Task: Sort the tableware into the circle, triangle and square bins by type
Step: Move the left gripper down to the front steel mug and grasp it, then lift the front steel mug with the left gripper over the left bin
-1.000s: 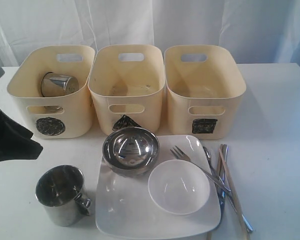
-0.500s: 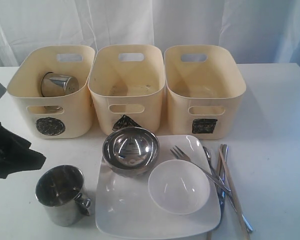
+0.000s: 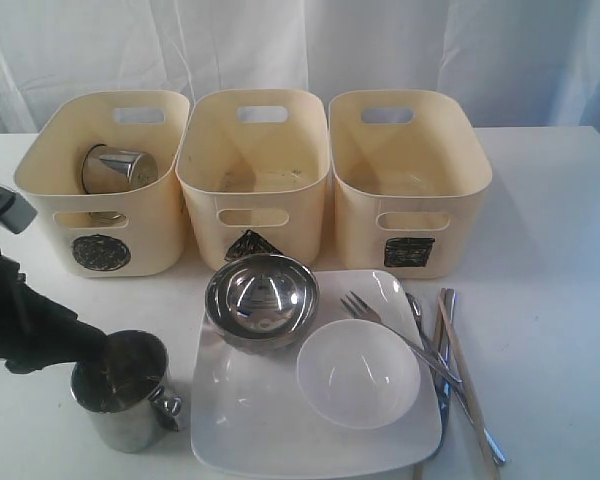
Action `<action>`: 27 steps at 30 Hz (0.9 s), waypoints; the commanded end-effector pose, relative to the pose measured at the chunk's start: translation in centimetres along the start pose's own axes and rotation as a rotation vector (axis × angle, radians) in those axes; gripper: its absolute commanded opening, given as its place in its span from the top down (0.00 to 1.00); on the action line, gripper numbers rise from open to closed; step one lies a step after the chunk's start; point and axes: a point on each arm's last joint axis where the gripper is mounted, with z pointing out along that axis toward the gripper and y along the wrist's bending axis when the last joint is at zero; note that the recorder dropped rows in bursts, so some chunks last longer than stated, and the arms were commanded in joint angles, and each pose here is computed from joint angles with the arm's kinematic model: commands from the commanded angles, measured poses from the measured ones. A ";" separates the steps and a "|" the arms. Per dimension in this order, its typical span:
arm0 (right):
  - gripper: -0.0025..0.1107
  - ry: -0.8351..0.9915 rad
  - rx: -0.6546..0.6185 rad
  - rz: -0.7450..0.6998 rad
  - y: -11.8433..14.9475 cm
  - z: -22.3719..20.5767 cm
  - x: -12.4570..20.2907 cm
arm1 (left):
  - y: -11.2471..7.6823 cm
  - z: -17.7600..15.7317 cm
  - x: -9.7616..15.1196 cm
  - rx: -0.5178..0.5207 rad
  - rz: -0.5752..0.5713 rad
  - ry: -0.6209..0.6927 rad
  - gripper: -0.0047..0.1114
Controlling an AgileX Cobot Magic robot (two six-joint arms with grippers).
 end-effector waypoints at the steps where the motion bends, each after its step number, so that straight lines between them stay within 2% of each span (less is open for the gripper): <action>1: 0.98 -0.009 -0.001 -0.006 0.0 0.0 0.1 | 0.2 1.0 0.4 0.038 -0.043 0.014 0.41; 11: 0.98 -0.009 -0.001 -0.006 0.0 0.0 0.1 | 1.1 2.3 1.0 0.037 -0.050 0.056 0.41; 13: 0.98 -0.009 -0.001 -0.006 0.0 0.0 0.1 | 1.2 2.5 1.1 0.040 -0.059 0.064 0.43; 17: 0.98 -0.009 -0.001 -0.006 0.0 0.0 0.1 | 1.4 2.9 1.3 0.056 -0.072 0.083 0.55; 23: 0.98 -0.009 -0.001 -0.006 0.0 0.0 0.1 | 1.4 3.0 1.3 0.057 -0.077 0.082 0.67; 27: 0.98 -0.009 -0.001 -0.006 0.0 0.0 0.1 | 1.4 3.0 1.3 0.060 -0.077 0.082 0.81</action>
